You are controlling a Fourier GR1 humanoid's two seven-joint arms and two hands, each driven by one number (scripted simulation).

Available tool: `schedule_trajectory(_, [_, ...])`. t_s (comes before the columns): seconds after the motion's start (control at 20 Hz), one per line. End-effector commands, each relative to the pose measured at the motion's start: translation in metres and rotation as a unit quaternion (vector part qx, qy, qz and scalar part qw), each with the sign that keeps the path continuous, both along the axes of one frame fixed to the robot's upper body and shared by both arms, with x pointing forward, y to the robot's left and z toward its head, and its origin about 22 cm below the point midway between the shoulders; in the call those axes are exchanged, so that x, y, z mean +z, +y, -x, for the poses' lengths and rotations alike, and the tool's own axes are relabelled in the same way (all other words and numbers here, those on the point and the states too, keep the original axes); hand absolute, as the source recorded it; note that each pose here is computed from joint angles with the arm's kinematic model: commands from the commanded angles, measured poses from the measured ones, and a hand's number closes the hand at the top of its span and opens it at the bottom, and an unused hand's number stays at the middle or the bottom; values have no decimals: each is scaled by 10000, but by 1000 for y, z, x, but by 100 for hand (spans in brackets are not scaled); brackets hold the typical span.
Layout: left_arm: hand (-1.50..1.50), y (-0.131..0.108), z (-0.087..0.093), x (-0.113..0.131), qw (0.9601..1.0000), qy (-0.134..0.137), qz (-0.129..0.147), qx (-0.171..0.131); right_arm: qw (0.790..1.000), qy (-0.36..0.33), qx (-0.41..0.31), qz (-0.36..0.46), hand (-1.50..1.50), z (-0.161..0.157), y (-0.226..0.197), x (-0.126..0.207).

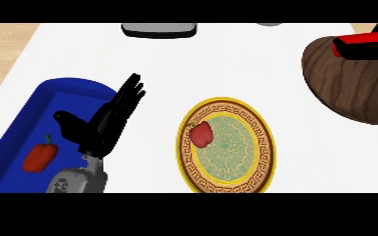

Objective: Pick the can from the plate and place it in the bowl

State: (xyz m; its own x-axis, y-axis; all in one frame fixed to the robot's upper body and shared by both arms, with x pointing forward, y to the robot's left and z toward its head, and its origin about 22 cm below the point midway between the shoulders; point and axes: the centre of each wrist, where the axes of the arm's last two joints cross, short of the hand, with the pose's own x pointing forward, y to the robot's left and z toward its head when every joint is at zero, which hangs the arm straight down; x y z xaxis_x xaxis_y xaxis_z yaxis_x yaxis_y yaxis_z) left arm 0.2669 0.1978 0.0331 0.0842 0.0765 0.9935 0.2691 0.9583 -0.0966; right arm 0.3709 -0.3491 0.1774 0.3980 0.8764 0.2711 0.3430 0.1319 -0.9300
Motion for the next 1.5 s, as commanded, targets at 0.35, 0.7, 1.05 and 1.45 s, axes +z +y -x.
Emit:
schedule_trajectory(0.35, [0,-9,-5,6,9997,-81,9,-239,9868,1245,-964,-391,150,-35,-55,-45])
schedule_trajectory(0.7, [0,3,1,0,9998,-61,75,-177,9888,398,-564,-1326,-150,-26,-80,-67])
schedule_trajectory(1.05, [0,5,3,-13,10000,45,74,42,9387,-2197,-145,-2651,-150,-33,-68,-49])
schedule_trajectory(1.45, [0,9,6,-7,9998,83,-33,197,8872,-3226,1153,-3090,-150,10,-92,-80])
